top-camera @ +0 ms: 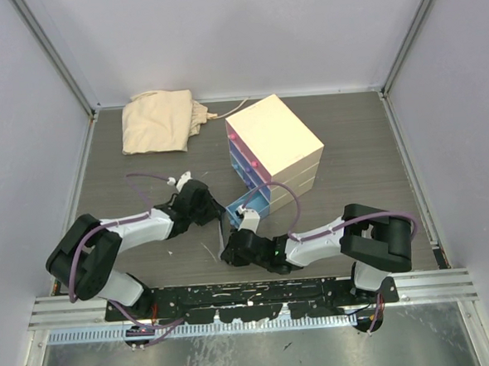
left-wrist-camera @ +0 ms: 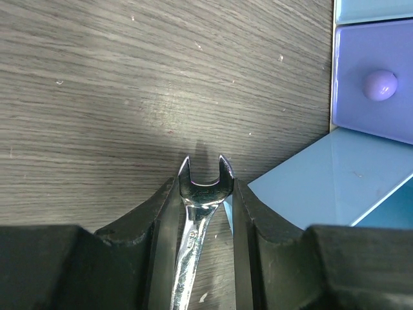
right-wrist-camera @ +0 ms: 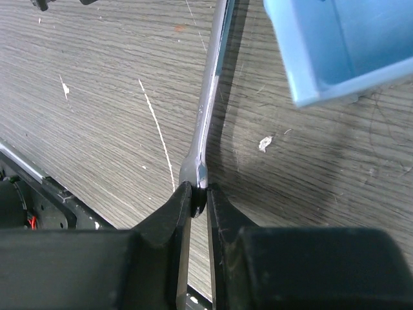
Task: Sort the tools into containers
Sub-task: Pick up the wrench from the center of the board.
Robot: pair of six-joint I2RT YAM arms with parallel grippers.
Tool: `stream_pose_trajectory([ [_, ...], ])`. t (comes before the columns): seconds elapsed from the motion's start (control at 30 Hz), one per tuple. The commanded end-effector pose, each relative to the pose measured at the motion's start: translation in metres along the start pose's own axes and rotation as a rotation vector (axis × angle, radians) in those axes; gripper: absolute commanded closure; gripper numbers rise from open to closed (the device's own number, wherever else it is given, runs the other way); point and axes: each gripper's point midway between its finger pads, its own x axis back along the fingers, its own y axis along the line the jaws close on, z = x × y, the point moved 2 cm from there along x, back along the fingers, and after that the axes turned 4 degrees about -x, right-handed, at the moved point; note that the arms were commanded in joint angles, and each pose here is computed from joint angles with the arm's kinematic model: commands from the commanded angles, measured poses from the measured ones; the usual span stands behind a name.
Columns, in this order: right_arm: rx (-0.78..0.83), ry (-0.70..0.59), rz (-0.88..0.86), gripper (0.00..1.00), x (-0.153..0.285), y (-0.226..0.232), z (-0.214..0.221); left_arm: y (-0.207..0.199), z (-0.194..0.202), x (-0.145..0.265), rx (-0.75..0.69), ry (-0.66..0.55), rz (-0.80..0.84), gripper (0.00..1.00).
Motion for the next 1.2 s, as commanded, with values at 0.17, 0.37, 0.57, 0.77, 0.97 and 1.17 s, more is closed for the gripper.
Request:
stream_pose_trajectory([
  [0.17,0.051,-0.049,0.061,0.91,-0.003,-0.020,-0.006,0.040,0.037,0.019,-0.016,0.146,-0.121,0.51],
  [0.37,0.075,-0.050,0.045,0.91,-0.003,-0.014,-0.008,0.045,0.047,0.024,-0.009,0.194,-0.134,0.46],
  [0.57,0.072,-0.062,-0.018,0.95,0.001,-0.003,-0.012,0.046,0.058,0.024,0.008,0.220,-0.101,0.48],
  [0.77,0.070,-0.115,-0.085,0.99,0.012,0.007,-0.024,0.042,0.067,0.022,0.027,0.236,-0.056,0.51],
  [0.97,0.074,-0.144,-0.149,0.99,0.021,0.019,-0.032,0.036,0.071,0.023,0.028,0.242,-0.004,0.58],
  [1.17,0.074,-0.172,-0.199,0.99,0.028,0.025,-0.037,0.035,0.074,0.028,0.016,0.242,0.027,0.59],
])
